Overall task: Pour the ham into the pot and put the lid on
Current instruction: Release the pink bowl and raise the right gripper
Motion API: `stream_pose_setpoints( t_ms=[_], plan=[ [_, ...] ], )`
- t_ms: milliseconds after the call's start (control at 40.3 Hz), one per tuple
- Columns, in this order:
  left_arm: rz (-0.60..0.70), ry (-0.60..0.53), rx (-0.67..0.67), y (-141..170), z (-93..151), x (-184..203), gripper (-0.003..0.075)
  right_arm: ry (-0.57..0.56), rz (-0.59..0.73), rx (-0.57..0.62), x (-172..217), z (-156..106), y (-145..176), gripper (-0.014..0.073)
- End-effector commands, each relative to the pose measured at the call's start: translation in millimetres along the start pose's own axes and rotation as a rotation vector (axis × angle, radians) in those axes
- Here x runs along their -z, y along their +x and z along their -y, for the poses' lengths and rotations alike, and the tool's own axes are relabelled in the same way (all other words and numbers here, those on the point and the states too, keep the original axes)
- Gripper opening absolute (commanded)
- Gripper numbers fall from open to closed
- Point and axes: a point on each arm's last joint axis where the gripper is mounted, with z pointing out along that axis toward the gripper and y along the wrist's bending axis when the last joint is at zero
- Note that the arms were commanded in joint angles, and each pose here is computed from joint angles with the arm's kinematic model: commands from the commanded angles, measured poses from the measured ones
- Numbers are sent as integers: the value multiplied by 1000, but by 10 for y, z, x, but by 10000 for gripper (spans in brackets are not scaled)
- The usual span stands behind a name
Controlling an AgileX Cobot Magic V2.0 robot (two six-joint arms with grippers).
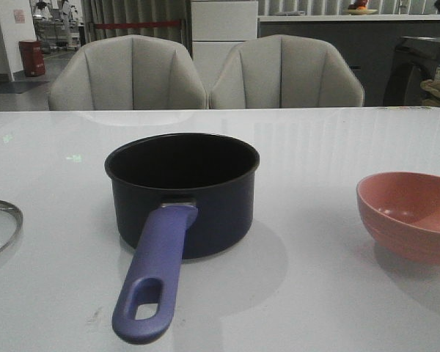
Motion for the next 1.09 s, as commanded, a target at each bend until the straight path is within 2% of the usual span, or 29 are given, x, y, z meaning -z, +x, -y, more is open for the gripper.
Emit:
stream_pose_setpoints(
  t_ms=[0, 372, 645, 843, 1067],
  plan=[
    [97, 5, 6, -153, 5, 18, 533, 36, 187, 23, 322, -72, 11, 563],
    [97, 5, 6, -153, 5, 18, 533, 36, 488, 59, 828, -336, 741, 563],
    [97, 5, 6, -153, 5, 18, 533, 78, 724, 52, 1004, -383, 1401, 563],
    [97, 5, 6, -153, 5, 18, 533, 90, 813, 48, 943, -395, 1768, 563],
    [97, 5, 6, -153, 5, 18, 533, 88, 803, 48, 879, -395, 1854, 563]
  ],
)
